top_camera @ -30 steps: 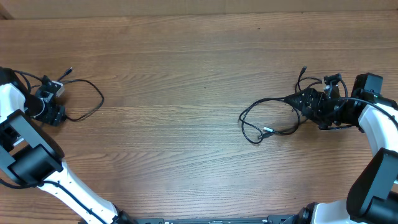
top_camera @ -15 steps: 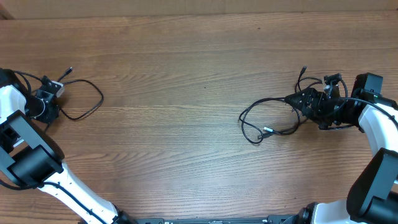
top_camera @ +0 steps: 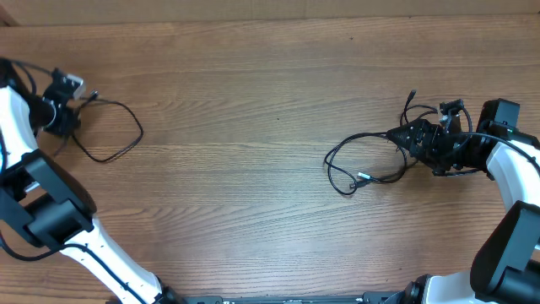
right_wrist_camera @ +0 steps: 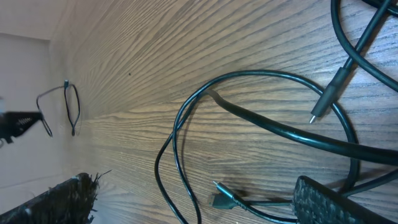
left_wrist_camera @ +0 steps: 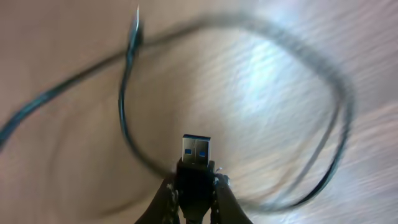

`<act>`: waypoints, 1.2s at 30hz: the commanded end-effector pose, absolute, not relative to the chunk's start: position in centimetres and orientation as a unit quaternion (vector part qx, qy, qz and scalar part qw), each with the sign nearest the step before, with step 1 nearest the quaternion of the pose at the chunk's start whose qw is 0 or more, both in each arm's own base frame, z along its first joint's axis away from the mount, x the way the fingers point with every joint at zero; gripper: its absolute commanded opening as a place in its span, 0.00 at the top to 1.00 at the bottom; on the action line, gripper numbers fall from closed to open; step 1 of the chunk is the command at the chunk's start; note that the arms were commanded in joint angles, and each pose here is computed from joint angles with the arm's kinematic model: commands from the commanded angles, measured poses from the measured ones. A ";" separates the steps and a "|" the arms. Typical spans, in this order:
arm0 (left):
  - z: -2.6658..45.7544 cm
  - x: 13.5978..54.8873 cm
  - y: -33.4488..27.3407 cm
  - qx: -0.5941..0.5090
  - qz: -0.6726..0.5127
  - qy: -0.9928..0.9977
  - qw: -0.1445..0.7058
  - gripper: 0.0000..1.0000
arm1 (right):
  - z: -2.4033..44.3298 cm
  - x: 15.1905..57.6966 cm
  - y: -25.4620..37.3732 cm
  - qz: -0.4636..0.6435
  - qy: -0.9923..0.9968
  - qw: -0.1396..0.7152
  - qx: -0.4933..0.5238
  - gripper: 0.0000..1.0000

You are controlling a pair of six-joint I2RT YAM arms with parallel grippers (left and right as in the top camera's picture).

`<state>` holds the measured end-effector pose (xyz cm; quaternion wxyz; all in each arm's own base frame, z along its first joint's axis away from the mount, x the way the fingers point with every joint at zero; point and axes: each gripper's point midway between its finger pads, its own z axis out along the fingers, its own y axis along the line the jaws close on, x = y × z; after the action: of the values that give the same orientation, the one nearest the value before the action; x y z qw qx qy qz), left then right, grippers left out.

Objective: Untangle cables

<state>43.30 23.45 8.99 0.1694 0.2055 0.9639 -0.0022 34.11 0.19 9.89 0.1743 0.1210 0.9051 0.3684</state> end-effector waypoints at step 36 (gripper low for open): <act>9.7 46.0 -4.6 0.315 -0.072 0.941 0.100 0.01 | 10.0 34.5 0.4 0.370 0.904 0.180 0.115 0.00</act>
<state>46.13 -3.96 10.13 0.1095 0.2683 0.9477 -0.1338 34.38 0.08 9.96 0.1812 0.1181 0.9049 0.3666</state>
